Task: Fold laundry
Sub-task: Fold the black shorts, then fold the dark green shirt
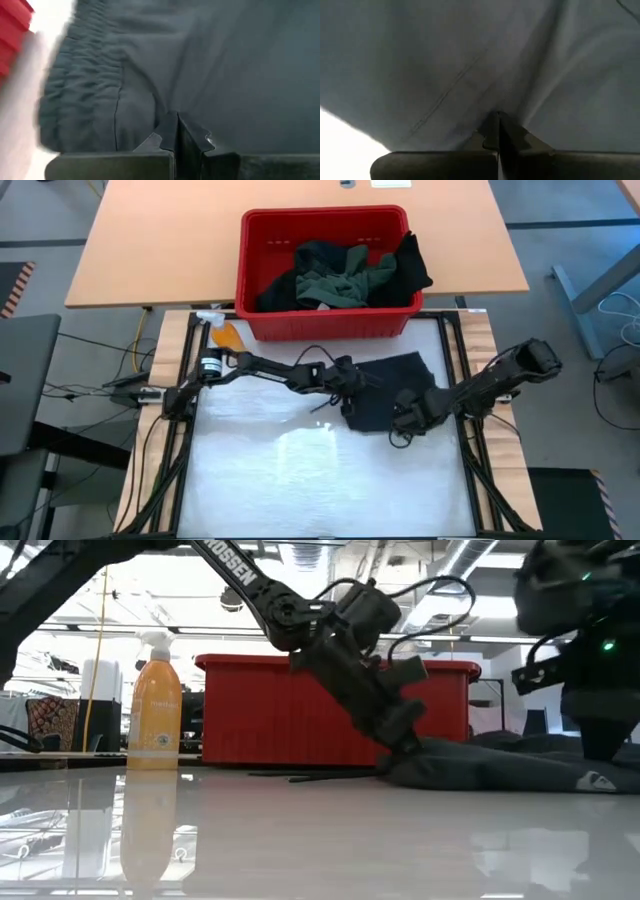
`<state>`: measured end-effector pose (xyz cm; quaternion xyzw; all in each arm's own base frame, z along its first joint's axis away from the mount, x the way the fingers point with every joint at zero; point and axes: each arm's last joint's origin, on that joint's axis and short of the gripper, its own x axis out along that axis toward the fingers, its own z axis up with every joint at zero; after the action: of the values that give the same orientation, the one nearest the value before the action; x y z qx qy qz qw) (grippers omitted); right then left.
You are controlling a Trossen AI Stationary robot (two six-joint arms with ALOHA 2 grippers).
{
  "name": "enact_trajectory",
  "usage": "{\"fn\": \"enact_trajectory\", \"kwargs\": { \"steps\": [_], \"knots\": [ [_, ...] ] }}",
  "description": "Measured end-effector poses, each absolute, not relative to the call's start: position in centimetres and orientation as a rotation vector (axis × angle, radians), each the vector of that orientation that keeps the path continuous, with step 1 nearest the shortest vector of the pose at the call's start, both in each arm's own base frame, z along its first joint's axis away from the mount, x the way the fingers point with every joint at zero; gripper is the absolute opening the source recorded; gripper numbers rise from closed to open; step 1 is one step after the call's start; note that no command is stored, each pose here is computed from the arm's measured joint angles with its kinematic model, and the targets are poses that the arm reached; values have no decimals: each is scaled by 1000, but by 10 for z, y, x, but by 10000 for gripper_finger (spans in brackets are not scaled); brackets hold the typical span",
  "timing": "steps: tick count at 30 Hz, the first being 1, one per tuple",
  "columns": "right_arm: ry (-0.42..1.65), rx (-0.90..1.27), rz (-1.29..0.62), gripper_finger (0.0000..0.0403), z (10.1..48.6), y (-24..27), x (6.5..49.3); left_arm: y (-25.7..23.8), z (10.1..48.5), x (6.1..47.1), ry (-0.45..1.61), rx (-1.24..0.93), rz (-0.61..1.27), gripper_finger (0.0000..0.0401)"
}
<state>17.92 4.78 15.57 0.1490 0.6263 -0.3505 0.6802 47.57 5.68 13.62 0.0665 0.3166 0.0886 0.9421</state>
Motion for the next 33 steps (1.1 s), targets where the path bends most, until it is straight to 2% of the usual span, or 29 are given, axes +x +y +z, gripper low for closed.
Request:
{"fn": "enact_trajectory", "kwargs": {
  "steps": [5,7,11,14,19,23,27,30,33],
  "knots": [
    [1436,305,-808,18,165,33,180,58,156,478,631,167,214,0],
    [1416,307,-819,18,179,29,182,58,178,477,593,208,237,0],
    [1359,257,-841,19,221,25,182,59,229,466,506,268,290,0],
    [1287,217,-873,23,259,21,178,56,258,450,522,281,281,0],
    [998,106,-968,28,324,6,167,30,307,413,548,309,228,0],
    [790,56,-949,35,372,-20,170,0,309,377,583,340,188,0],
    [615,11,-814,62,407,-56,187,-19,306,331,560,309,214,0],
    [476,50,-706,89,420,-95,200,-26,300,300,508,242,217,0],
    [408,138,-585,118,416,-140,214,-32,288,274,485,178,204,0]
  ]
}}
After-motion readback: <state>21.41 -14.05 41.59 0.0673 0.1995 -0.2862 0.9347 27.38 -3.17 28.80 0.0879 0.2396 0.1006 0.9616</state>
